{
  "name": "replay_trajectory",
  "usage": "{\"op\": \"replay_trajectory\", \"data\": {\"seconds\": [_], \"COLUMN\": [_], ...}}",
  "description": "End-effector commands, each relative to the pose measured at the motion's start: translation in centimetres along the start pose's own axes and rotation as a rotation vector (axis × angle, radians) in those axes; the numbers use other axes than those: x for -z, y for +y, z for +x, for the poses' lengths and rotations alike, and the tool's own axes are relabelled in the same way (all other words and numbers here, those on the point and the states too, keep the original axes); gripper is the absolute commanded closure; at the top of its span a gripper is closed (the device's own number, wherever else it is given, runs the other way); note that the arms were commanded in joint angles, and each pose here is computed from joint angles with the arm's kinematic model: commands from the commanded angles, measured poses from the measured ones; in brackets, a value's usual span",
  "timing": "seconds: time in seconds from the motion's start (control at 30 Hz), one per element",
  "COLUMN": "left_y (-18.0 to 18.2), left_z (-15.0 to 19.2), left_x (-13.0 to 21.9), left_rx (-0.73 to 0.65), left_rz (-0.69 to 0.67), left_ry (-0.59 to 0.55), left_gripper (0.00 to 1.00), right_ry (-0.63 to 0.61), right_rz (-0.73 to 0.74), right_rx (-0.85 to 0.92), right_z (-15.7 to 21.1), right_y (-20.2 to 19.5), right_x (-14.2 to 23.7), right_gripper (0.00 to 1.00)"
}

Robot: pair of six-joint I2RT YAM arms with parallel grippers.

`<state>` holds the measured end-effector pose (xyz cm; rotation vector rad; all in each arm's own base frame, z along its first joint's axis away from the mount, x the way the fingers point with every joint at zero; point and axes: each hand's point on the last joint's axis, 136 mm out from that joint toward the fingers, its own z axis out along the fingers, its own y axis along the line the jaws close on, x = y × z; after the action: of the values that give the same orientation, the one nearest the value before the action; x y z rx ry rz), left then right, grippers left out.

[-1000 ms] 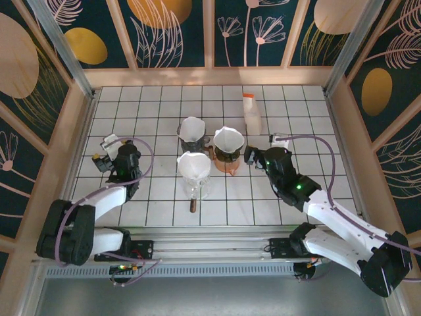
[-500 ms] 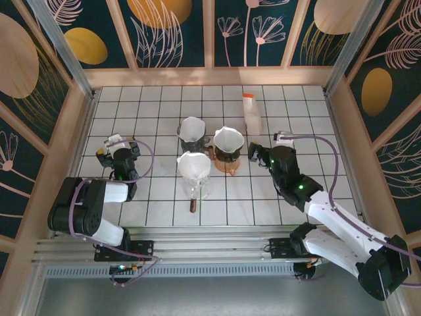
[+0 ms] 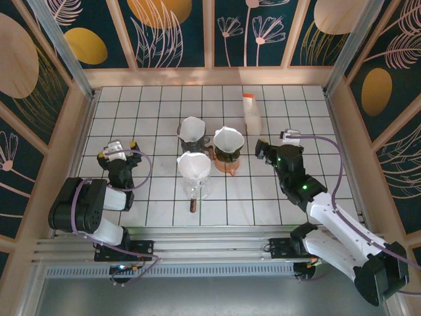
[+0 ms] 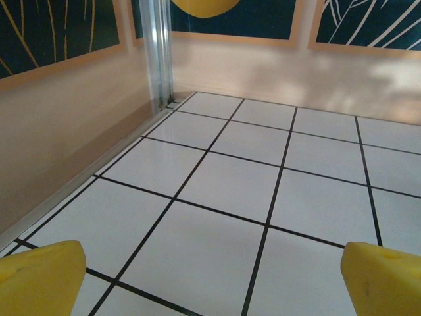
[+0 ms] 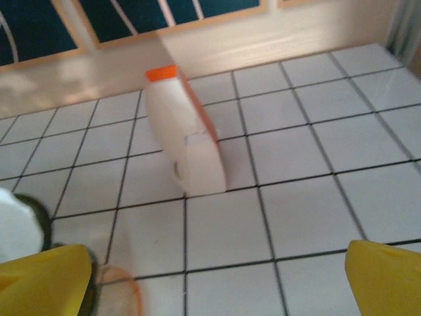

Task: Place the coffee filter in the dripper

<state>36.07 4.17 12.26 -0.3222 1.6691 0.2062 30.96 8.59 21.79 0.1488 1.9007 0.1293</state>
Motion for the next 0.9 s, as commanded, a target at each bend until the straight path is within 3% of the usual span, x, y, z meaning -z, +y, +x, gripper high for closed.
{"op": "replay_trajectory", "data": {"seconds": [0.0,0.17,0.4,0.6,0.77,0.8,0.87], "left_y": [-0.3,-0.3,-0.3,-0.3,-0.3,-0.3,-0.3], "left_z": [-1.7,-1.7,-1.7,-1.7,-1.7,-1.8,-1.8], "left_x": [-0.1,-0.1,-0.1,-0.1,-0.1,-0.2,-0.1], "left_rx": [0.025,0.024,0.024,0.025,0.025,0.025,0.025], "left_rz": [0.019,0.018,0.018,0.018,0.018,0.017,0.018], "left_ry": [-0.058,-0.057,-0.058,-0.059,-0.059,-0.059,-0.060], "left_gripper": [0.01,0.01,0.01,0.01,0.01,0.01,0.01], "right_ry": [-0.150,-0.346,-0.328,-0.228,-0.210,-0.262,-0.246], "right_rz": [0.079,0.167,0.141,0.104,0.036,0.028,0.080], "right_rx": [0.067,0.127,0.134,0.107,0.042,0.050,0.027], "right_z": [-2.5,-1.9,1.9,3.9,4.3,4.3,4.8], "right_y": [-2.2,-6.3,-8.7,-10.1,-11.1,-11.0,-11.8], "right_x": [-0.1,-1.1,-5.5,-9.1,-9.6,-8.9,-8.5], "right_gripper": [0.01,0.01,0.01,0.01,0.01,0.01,0.01]}}
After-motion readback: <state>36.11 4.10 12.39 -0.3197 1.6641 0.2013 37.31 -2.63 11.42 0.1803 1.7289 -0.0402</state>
